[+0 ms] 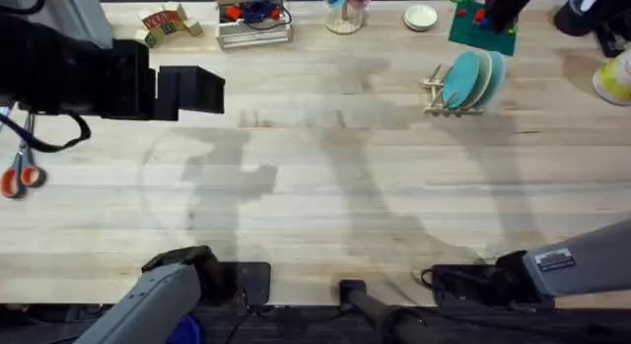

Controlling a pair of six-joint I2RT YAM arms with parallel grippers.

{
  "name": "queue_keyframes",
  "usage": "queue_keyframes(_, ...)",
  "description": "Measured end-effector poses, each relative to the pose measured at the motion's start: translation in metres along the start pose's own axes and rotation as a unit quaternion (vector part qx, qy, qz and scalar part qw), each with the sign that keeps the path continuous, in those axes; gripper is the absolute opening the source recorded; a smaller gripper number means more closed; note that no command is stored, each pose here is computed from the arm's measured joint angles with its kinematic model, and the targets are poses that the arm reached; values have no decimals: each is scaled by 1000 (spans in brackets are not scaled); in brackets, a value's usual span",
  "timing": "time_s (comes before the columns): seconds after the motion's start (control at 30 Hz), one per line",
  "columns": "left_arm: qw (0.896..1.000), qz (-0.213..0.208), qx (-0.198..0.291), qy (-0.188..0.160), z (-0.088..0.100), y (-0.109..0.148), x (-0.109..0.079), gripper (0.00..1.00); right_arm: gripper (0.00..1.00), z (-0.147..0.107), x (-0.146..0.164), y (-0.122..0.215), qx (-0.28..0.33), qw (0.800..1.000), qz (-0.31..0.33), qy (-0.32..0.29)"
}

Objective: Pick up the plates from the table one by one and place each into a slot on the dish rack.

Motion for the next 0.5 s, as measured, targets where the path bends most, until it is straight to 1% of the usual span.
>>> queue_keyframes(0.17, 1000, 0, 0, 0, 0, 0, 0, 996, 883, -13, 6, 24, -36, 999, 11, 20)
queue_keyframes(0.3, 1000, 0, 0, 0, 0, 0, 0, 996, 883, -26, 4, 45, -69, 997, 18, 25)
queue_keyframes(0.4, 1000, 0, 0, 0, 0, 0, 0, 995, 883, -42, -2, 57, -86, 996, 22, 23)
queue_keyframes(0.5, 1000, 0, 0, 0, 0, 0, 0, 995, 883, -62, -7, 63, -91, 995, 23, 22)
Point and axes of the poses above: each hand's point on the last joint's axis, 136 mm out from that joint toward the fingers, its own y axis back along the fingers, its own x axis along the line the jaws close on, z = x × y, the point moved 8 cm from there along y, back along the fingers, and after that the axes turned 7 degrees about y, right-handed, at the moved point
